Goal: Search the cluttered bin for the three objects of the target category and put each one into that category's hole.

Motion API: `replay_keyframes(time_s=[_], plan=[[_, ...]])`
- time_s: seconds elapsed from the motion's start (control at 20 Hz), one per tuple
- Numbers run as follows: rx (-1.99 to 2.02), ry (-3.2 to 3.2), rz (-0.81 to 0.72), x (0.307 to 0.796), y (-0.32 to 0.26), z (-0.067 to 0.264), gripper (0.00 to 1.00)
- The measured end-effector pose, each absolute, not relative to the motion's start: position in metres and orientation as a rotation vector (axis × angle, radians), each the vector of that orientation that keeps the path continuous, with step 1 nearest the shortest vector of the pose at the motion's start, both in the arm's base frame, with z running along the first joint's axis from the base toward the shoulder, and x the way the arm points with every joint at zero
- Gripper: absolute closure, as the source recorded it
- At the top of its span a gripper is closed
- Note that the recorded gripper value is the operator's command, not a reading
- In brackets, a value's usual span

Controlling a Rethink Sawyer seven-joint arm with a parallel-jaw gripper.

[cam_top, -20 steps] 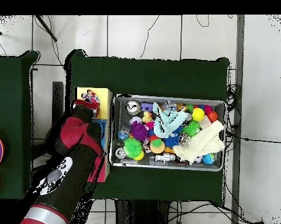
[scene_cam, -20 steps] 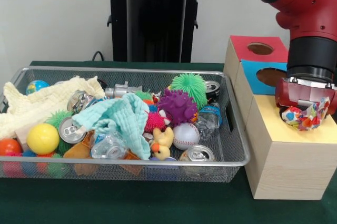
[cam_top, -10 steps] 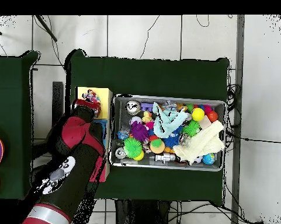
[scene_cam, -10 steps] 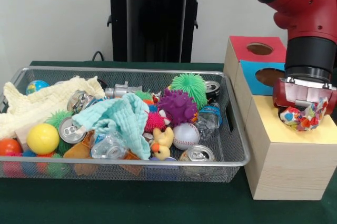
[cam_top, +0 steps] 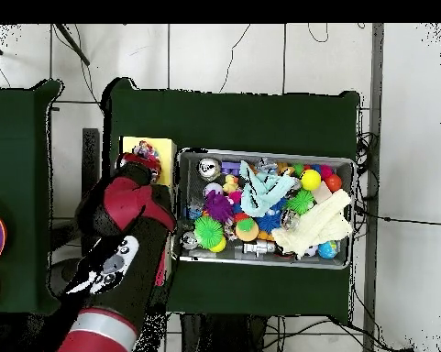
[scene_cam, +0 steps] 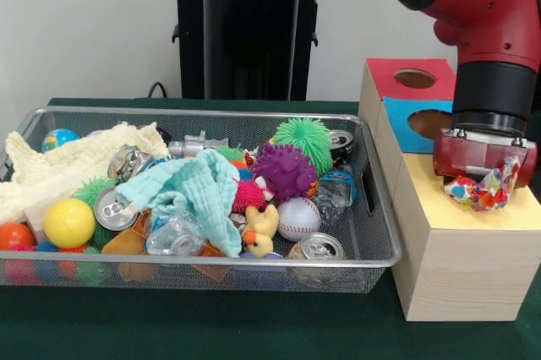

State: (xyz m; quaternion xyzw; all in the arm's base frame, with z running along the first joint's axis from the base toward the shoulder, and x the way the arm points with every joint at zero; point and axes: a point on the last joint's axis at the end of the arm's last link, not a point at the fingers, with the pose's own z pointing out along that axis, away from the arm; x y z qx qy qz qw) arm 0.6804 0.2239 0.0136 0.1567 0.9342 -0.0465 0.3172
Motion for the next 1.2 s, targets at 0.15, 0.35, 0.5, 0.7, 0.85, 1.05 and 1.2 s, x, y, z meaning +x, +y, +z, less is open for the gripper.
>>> replay_keyframes(time_s=[0.15, 0.35, 0.5, 0.7, 0.85, 1.05, 1.2], plan=[[0.498, 2.518, -0.093, 0.686, 0.217, 0.015, 0.00], [0.595, 2.589, -0.048, 0.692, 0.211, 0.017, 0.00], [0.649, 2.640, -0.018, 0.694, 0.209, 0.019, 0.00], [0.733, 2.710, 0.033, 0.698, 0.205, 0.020, 0.00], [0.780, 2.748, 0.059, 0.700, 0.203, 0.021, 0.00], [0.828, 2.775, 0.100, 0.700, 0.200, 0.022, 0.00], [0.860, 2.785, 0.130, 0.698, 0.196, 0.022, 0.00]])
